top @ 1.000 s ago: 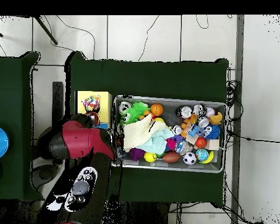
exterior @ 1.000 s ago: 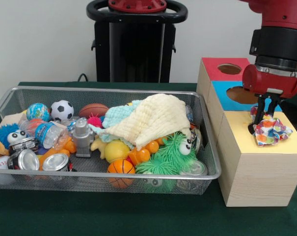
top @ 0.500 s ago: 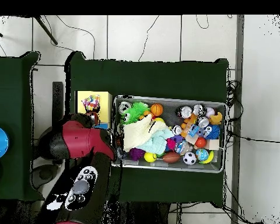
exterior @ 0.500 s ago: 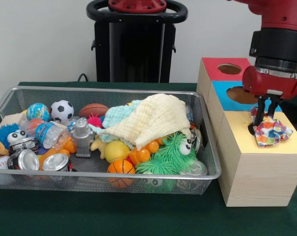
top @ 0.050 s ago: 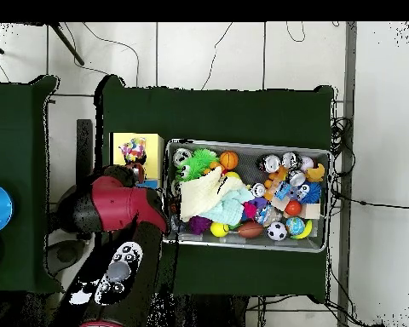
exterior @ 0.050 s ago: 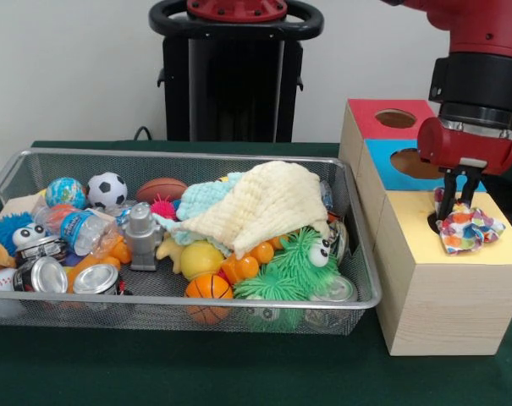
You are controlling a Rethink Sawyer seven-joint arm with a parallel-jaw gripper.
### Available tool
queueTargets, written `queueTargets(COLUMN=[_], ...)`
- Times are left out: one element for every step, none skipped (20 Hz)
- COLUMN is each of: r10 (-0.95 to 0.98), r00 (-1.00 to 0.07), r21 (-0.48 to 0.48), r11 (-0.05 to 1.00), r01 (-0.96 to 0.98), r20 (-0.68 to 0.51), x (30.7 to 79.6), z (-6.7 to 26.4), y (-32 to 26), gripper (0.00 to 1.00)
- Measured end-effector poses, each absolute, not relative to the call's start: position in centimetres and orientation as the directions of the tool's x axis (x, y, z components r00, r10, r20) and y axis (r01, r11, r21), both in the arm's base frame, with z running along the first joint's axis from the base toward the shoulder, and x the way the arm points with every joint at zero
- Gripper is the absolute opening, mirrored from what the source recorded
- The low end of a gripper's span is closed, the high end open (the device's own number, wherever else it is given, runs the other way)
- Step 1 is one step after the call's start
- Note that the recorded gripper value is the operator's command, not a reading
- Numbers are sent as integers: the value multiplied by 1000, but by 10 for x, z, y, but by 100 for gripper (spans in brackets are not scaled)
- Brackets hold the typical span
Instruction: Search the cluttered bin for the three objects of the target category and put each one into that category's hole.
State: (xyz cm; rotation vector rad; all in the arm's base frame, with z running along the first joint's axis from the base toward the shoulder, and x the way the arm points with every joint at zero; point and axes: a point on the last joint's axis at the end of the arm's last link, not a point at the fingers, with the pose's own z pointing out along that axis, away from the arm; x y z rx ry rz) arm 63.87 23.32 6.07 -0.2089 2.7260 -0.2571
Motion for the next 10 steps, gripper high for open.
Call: queueTargets(r10=[-182,-182,-184,-184,-185,-186,-187,-189,-188,-188], r00=[-911,-911,-910,-909,-909,-908,-908,-905,-904,-903], r21=[-209,-209,-210,-211,-212,-213,-214,-218,-219,-220], r11=[972,972,971,971,971,971,971,970,970,969], r01=[-110,-110,-110,-110,-111,-111,-111,-110,-109,-108], r20=[-370,-370,-372,-373,-374,-375,-376,-381,-384,-386], x=[639,639,639,639,639,639,639,639,640,641], z=[60,60,59,59,59,59,58,59,59,60], y=[233,233,233,233,233,233,233,231,231,230], gripper=[0,0,0,0,0,0,0,100,100,100])
